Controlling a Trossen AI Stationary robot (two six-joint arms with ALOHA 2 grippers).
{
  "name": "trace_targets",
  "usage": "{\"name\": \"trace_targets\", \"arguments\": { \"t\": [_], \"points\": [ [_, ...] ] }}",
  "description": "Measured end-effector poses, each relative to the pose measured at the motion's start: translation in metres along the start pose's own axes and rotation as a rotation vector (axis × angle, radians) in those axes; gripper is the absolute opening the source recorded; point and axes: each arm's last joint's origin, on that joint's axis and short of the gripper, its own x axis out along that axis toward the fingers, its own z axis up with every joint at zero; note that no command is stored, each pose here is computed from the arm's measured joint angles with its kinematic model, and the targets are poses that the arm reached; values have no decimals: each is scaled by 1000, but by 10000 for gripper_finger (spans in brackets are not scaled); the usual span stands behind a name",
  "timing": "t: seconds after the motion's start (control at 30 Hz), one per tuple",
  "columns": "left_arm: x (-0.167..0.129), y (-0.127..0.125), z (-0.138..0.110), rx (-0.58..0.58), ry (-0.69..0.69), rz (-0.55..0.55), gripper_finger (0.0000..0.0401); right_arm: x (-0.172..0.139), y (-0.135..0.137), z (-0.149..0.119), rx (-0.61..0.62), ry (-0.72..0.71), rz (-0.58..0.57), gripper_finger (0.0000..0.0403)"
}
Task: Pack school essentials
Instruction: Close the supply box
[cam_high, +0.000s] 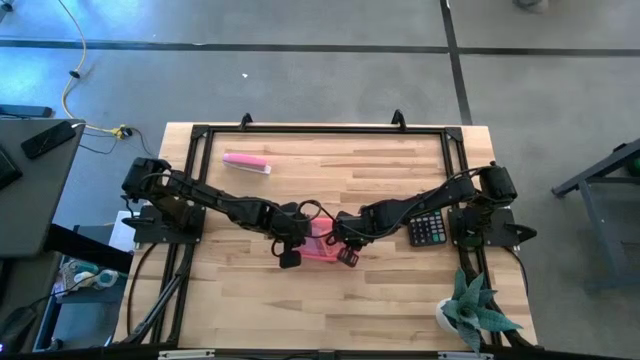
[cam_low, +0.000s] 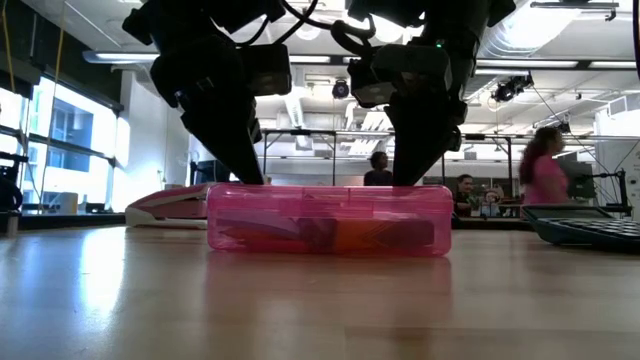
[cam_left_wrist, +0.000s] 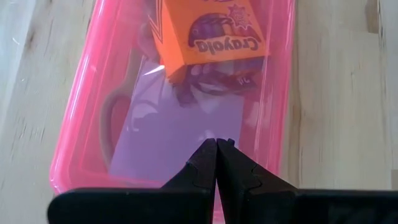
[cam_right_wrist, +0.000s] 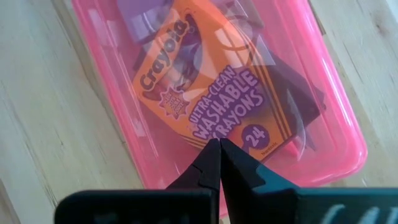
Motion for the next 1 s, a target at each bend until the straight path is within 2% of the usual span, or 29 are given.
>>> {"name": "trace_targets", "arguments": {
  "t": [0.3, 0.77, 1.0],
  "points": [
    [2, -3, -4, -27, 9, -31, 0, 3, -1, -3, 39, -7, 7, 0],
    [-27, -3, -3, 29, -99, 10, 0, -11, 16, 7, -128, -68, -40, 0],
    [-37, -6, -2, 48, -144, 30, 0, -22, 20, 9, -159, -63, -126, 0]
  ]
}}
